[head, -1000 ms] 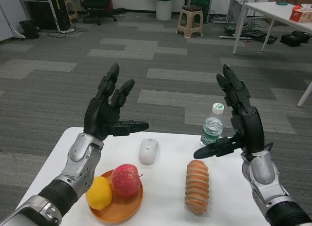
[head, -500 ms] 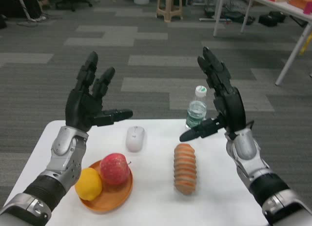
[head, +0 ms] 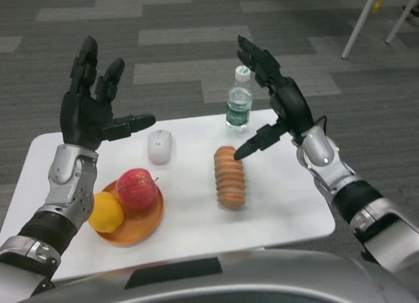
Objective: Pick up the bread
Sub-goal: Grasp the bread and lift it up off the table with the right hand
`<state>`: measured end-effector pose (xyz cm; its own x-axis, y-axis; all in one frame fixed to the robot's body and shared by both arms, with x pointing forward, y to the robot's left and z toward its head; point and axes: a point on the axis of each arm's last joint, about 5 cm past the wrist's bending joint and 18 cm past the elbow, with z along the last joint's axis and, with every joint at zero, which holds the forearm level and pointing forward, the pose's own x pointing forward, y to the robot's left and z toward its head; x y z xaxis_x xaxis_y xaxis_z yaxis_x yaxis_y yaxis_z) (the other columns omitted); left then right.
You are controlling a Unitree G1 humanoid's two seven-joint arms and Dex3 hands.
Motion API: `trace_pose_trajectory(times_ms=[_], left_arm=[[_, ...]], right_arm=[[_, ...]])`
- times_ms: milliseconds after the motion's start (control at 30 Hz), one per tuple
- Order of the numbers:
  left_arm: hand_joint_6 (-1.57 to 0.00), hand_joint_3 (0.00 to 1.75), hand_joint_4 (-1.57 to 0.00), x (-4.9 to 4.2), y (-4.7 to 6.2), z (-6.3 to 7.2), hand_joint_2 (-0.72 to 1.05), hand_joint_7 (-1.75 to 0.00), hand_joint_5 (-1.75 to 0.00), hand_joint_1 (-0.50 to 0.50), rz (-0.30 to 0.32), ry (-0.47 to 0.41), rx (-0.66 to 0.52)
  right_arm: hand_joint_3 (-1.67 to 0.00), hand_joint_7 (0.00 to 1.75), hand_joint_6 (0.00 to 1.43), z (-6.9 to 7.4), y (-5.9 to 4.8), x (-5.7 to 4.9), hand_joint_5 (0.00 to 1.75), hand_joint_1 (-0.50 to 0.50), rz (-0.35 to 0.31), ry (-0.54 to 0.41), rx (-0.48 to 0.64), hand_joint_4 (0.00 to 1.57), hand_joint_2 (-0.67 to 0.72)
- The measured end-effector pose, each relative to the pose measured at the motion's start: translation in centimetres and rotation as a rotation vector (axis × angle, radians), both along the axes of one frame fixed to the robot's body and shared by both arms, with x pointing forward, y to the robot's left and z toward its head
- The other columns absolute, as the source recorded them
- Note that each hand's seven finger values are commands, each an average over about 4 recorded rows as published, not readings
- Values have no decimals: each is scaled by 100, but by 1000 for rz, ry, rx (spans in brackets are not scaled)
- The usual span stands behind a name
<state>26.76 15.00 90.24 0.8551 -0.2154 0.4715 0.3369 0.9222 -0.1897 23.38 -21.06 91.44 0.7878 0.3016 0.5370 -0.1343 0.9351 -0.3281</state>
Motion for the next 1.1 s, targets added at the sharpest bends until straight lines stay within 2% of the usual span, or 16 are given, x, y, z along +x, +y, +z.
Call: trace_pose_trajectory(times_ms=[167,300,467,567,700,933,1100], left_arm=[[0,2,0,-5,5,-21,52,0,-38,50,2,13,-5],[0,9,0,-14,17,-67,52,0,-41,50,6,38,-3],[0,0,0,-22,28,-92,52,0,-41,50,5,52,4],[0,2,0,-24,51,-99,52,0,-41,50,7,58,9],[0,4,0,-30,93,-127,52,0,-38,50,15,78,19],[0,4,0,-37,94,-146,52,0,-36,50,11,88,23],[0,0,0,-39,106,-154,52,0,-38,50,14,93,25]], right_arm=[[0,14,0,-37,-46,-83,29,-48,12,66,-48,0,-22],[-4,14,0,-76,-66,-146,39,-50,42,111,-88,0,-29],[-8,14,0,-84,-82,-201,39,-49,71,127,-116,0,-29],[-8,14,0,-111,-82,-250,39,-49,101,154,-141,0,-30],[-8,14,0,-157,-79,-306,39,-50,191,223,-228,0,-35],[-16,14,0,-199,-62,-299,39,-50,306,319,-405,0,-41],[-16,14,0,-213,6,-235,39,-50,376,369,-516,0,-45]])
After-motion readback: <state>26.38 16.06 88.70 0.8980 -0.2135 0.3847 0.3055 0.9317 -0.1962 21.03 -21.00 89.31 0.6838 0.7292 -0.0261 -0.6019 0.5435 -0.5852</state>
